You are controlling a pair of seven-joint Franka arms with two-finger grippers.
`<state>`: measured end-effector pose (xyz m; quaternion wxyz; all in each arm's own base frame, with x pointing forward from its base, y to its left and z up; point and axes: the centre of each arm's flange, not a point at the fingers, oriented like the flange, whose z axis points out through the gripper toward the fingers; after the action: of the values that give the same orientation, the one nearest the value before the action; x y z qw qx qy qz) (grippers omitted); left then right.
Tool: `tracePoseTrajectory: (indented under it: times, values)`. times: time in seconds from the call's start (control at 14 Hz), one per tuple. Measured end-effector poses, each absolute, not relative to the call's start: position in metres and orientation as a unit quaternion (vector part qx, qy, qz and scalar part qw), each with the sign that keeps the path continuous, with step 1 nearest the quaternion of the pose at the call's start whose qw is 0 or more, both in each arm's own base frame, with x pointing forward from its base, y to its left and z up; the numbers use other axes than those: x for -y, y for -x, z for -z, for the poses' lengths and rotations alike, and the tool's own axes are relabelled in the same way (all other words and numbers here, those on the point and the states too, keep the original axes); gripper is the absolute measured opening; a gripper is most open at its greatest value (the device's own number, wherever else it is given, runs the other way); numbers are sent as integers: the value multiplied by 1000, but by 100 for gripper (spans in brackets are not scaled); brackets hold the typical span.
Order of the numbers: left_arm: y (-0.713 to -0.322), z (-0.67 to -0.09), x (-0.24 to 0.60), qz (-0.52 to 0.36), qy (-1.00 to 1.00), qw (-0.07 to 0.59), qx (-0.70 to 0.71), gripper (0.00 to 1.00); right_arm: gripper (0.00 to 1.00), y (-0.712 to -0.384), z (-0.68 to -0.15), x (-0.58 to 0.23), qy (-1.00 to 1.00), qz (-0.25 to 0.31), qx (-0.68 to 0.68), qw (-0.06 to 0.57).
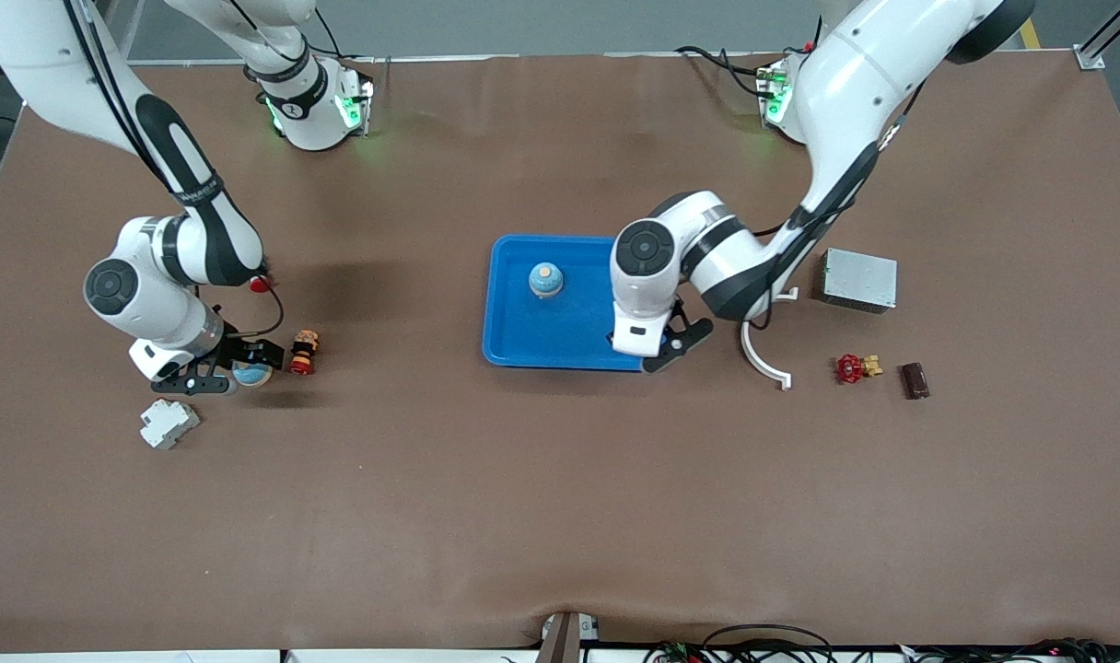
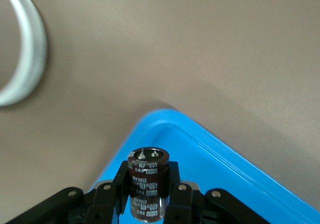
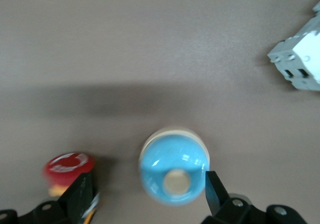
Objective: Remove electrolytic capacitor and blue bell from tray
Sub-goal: 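Set the bell by the breaker while the left gripper carries the capacitor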
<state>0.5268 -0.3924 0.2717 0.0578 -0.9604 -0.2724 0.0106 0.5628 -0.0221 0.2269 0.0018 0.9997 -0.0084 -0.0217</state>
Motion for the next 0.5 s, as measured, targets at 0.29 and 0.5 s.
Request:
tracePoseTrajectory:
  times: [0.29,0.5]
  values:
    - [-551,-327,296,-69,964,126,224,34,100,-582,-314,-41,-998,49,44,16]
    - [-558,-300,222,-116,953,152,233,34,100,-583,-330,-88,-994,41,101,8]
